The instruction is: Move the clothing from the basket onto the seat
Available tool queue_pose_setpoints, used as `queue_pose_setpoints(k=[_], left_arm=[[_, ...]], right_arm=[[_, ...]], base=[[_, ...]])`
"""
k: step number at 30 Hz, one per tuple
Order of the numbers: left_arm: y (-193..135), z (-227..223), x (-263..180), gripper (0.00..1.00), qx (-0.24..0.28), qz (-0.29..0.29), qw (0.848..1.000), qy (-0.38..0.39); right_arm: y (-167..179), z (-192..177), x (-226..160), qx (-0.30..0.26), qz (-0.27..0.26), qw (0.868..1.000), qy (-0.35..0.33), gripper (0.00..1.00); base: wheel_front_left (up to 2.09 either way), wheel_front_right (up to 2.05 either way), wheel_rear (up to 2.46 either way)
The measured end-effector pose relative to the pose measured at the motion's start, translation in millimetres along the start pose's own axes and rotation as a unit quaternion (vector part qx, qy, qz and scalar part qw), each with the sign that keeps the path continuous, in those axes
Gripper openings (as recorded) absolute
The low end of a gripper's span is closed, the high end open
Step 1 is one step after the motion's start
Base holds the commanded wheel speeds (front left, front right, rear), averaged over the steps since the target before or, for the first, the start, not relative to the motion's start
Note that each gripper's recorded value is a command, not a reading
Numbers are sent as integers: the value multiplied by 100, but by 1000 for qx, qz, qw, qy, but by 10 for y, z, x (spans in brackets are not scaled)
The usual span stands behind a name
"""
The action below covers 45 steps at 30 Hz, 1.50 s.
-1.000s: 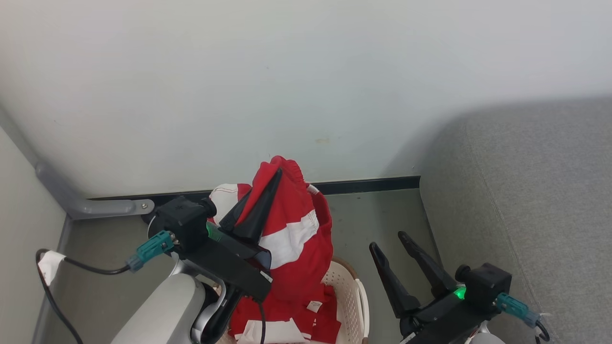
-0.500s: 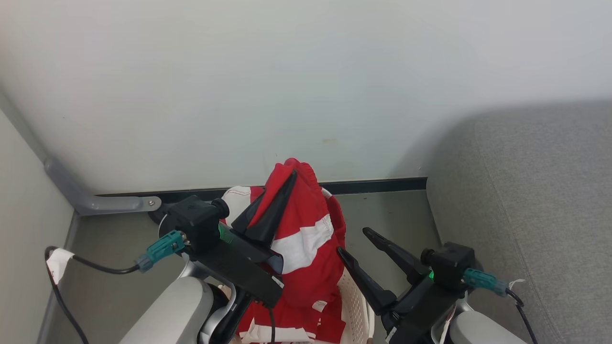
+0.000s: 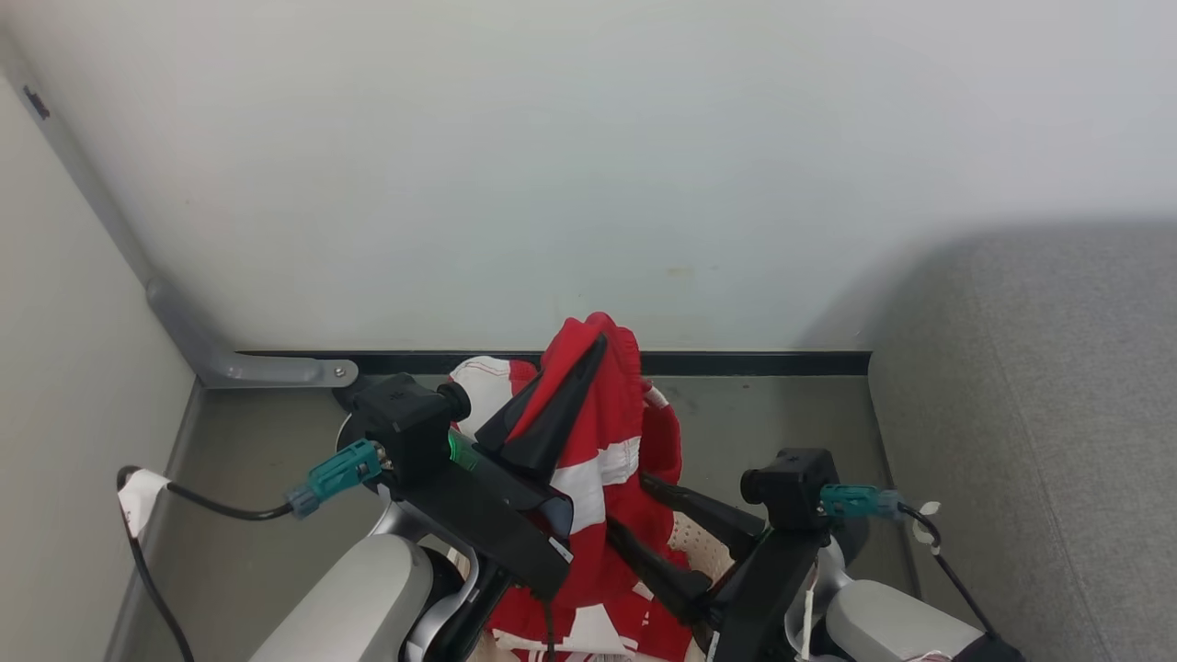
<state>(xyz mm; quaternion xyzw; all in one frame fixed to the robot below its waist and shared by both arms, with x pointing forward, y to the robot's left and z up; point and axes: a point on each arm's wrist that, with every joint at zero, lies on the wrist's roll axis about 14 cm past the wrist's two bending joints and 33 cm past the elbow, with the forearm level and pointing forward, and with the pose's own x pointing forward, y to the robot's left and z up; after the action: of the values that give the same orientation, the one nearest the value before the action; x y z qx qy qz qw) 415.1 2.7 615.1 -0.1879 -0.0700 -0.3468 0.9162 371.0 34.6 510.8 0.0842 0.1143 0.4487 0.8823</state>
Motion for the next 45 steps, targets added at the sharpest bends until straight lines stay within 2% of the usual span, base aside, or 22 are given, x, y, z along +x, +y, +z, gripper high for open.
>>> queue_pose_setpoints(k=[5, 11, 16, 23, 24, 25, 26, 33, 45], left_arm=[[48, 16, -49, 0, -1, 9, 1000, 2], [30, 45, -87, 0, -2, 12, 1000, -1], [34, 68, -129, 0, 1, 16, 1000, 0], [45, 103, -175, 0, 4, 20, 1000, -3], [45, 105, -177, 0, 4, 20, 1000, -3], [43, 109, -179, 0, 4, 20, 1000, -4], [36, 114, -184, 0, 2, 20, 1000, -5], [56, 117, -205, 0, 2, 22, 1000, -4], [305, -40, -315, 0, 1, 63, 998, 21]], right_arm=[[126, -65, 131, 22, 25, 999, 28, 100], [76, -190, 173, 57, 16, 997, 55, 100], [338, -285, 252, 77, 50, 993, 78, 100], [529, -221, 390, 83, 77, 990, 83, 100], [533, -225, 400, 84, 77, 990, 83, 89], [531, -222, 409, 85, 75, 990, 82, 24], [521, -224, 417, 86, 74, 990, 81, 0], [558, -234, 411, 97, 79, 989, 76, 0], [381, 77, 337, 111, 60, 992, -17, 0]], base=[[0, 0, 0], [0, 0, 0], [0, 0, 0], [0, 0, 0], [0, 0, 0], [0, 0, 0], [0, 0, 0], [0, 0, 0], [0, 0, 0]])
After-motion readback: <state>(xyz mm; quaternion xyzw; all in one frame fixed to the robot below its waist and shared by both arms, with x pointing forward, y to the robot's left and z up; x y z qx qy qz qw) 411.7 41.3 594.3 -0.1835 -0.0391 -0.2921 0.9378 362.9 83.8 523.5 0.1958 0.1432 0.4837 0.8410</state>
